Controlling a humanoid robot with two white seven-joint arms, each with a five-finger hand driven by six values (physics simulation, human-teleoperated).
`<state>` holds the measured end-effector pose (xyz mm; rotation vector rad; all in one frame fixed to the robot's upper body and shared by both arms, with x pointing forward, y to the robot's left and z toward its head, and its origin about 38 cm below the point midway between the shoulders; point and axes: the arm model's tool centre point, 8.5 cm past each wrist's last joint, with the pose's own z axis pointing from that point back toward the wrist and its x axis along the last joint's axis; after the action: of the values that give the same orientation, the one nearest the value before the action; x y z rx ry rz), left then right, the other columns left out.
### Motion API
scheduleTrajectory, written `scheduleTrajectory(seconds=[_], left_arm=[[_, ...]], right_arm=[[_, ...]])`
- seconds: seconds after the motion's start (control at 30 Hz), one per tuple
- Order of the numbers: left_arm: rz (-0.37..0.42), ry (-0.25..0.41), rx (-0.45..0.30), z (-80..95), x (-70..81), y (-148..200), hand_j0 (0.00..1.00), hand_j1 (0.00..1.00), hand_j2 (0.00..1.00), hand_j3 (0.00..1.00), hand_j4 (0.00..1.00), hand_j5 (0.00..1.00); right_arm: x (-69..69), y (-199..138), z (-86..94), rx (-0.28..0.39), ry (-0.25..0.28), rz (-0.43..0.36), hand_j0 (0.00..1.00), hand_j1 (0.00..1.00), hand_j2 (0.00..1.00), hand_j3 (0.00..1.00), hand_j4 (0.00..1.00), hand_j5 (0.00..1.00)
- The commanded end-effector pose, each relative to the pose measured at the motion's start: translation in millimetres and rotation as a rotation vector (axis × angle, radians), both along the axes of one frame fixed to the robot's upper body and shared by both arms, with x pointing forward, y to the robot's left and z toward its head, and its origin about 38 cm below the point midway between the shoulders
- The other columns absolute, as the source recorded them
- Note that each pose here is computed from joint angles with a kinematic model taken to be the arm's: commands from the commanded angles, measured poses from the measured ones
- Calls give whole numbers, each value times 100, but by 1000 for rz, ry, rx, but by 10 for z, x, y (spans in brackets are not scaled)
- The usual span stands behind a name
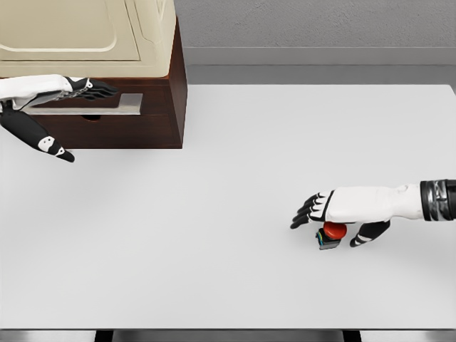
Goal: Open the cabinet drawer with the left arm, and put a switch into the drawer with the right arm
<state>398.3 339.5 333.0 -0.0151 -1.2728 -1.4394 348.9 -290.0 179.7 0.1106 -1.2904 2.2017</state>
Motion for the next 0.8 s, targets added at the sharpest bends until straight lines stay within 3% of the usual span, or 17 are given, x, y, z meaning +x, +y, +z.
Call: scheduleTrajectory(seconds=[0.0,0.13,0.4,0.77], left_arm=[[19,12,1,-10,17,18,100,100,100,100,100,100],[41,24,-26,-79,151,21,100,100,100,100,100,100],[48,41,-27,-149,160,29,100,100,100,100,100,100],[91,61,-33,-281,323,65,100,100,100,100,100,100]], right_arm=[[-3,8,-6,5,6,-2,96,96,96,96,96,96],[-19,26,-39,5,16,4,94,94,94,94,94,94],[-6,-10,-26,-1,12,-5,86,86,86,86,86,86],[-9,-11,-45,-2,17,-6,81,81,81,81,81,81]])
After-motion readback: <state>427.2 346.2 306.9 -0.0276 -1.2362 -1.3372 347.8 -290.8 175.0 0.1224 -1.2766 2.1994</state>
